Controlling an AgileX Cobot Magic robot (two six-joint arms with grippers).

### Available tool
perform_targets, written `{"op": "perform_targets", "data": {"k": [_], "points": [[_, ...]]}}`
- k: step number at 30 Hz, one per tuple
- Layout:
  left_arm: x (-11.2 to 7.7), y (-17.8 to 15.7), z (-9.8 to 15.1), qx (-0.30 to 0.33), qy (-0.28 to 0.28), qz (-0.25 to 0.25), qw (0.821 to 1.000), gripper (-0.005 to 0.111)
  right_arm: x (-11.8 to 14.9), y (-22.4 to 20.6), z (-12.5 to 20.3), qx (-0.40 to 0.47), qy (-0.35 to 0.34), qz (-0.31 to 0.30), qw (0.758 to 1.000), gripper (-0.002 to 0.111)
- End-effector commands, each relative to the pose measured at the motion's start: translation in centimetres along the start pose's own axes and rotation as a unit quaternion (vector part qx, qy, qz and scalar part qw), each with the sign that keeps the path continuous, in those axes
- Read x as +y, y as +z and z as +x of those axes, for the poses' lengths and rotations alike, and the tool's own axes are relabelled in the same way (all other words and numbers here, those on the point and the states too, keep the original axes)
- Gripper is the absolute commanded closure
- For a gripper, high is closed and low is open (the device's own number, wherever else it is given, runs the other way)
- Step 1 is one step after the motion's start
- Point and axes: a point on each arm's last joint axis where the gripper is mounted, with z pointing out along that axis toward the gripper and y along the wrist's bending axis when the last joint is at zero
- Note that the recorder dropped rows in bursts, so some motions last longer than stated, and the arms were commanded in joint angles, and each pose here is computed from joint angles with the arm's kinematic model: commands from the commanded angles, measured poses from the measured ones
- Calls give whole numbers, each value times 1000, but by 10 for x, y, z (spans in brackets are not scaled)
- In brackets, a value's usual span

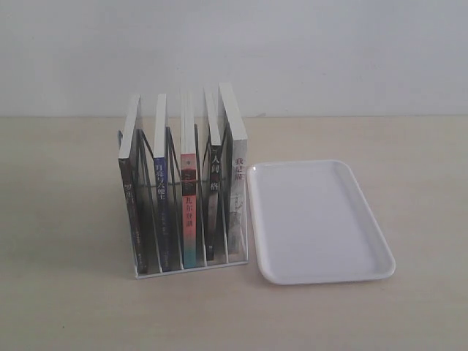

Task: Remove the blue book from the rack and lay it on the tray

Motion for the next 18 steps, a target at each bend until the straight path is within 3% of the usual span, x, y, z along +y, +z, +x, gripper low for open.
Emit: {"op": "perform_targets", "data": {"k": [1, 6, 8, 13, 18], "points": [[0, 0, 0, -4, -4, -1, 1000, 102, 12, 15, 11, 95, 8, -63, 993, 108], [0, 0, 0, -4, -4, -1, 1000, 102, 16, 31, 13, 128, 32, -88, 987, 108], [0, 0, 0, -4, -4, -1, 1000, 102, 18, 38, 12, 129, 5, -108, 986, 108], [0, 0, 0, -4, -4, -1, 1000, 102, 36, 51, 15, 141, -82, -237, 958, 107], [0, 0, 0, -4, -4, -1, 1000, 102, 61, 49, 22, 155, -110, -342, 920, 81]]}}
